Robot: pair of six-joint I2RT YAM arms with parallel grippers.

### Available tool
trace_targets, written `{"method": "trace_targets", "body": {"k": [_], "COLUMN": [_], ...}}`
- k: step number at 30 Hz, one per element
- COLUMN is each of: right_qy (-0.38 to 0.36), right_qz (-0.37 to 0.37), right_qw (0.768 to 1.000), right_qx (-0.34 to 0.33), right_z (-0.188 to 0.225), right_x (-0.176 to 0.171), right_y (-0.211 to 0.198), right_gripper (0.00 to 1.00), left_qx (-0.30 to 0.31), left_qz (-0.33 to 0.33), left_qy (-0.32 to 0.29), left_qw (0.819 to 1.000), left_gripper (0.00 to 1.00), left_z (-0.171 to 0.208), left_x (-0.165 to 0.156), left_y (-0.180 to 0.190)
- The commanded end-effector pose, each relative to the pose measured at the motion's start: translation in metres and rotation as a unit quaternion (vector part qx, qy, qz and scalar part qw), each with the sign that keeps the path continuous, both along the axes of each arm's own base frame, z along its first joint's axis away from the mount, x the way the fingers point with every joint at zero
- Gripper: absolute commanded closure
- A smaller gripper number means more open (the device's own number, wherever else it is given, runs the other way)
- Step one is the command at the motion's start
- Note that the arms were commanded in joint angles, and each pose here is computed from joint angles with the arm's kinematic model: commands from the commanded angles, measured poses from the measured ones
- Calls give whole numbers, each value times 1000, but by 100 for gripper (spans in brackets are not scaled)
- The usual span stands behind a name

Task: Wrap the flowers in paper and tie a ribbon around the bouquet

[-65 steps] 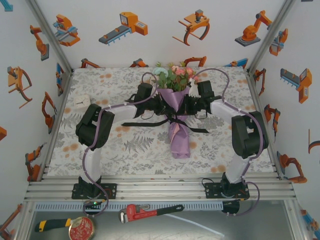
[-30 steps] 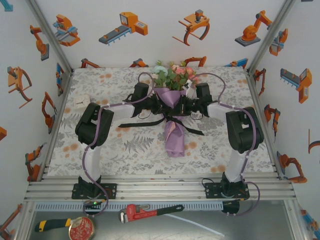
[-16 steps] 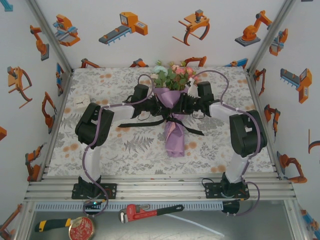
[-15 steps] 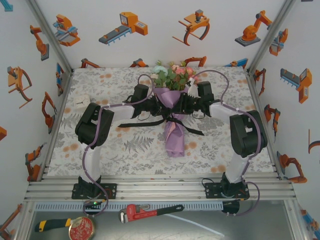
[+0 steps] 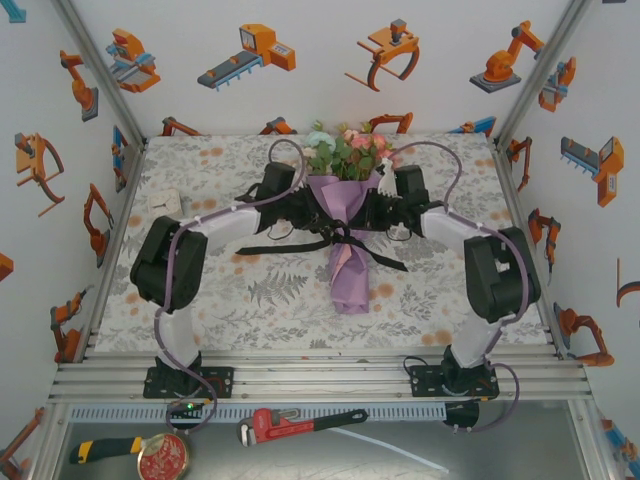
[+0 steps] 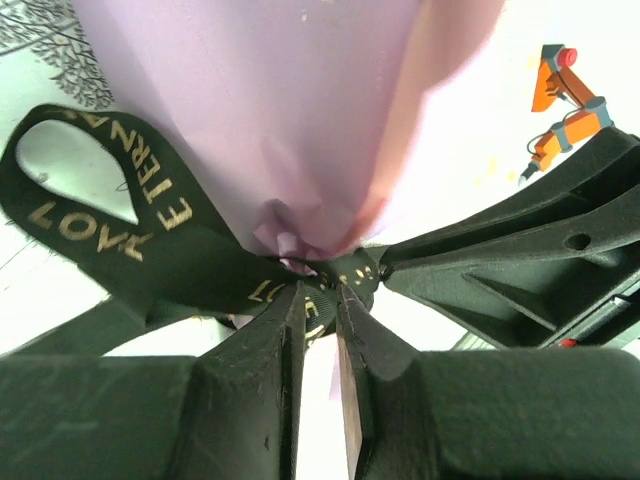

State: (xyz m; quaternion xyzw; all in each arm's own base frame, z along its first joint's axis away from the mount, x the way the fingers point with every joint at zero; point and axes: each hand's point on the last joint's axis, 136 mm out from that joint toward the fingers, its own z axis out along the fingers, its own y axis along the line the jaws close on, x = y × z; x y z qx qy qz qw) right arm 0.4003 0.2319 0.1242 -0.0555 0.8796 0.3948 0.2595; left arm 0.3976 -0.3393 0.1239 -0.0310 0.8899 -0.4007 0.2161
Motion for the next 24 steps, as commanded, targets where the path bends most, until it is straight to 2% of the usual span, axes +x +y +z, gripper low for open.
{"method": "trace_targets", "body": {"k": [1,8,11,14,17,20,22,24], "right_qy": [-28,-43,-52,-79,-80,-81,-83,-88], "right_qz": [-33,-11,29,73,78,62,55,54], "right_qw": [999,999,997,991,990,990,989,988], "right_qx": [-10,-24,-46,-73,-91,-100,-106,-112], "right_z": [26,30,28,31,26,26,26,28], "right_x": [-8,-40,-51,-65,-69,-65,-62,-60], "right_y": [-2,31,51,74,82,82,81,80], "right_gripper": [77,68,67,67,67,67,67,66], "left_qx": [43,16,11,10,35,135,201,224], "left_qz": [3,16,33,82,132,83,7,-62], "left_qy": [-12,10,-8,-5,20,10,-17,-40], "left_qw": [999,1000,999,997,990,987,979,972], "left_gripper": [75,75,75,74,75,76,76,75], "left_z": [0,-15,0,13,4,-9,-15,-17], "left_x": [-7,-2,3,11,17,15,13,10], "left_y": [18,13,20,51,93,115,116,109]}}
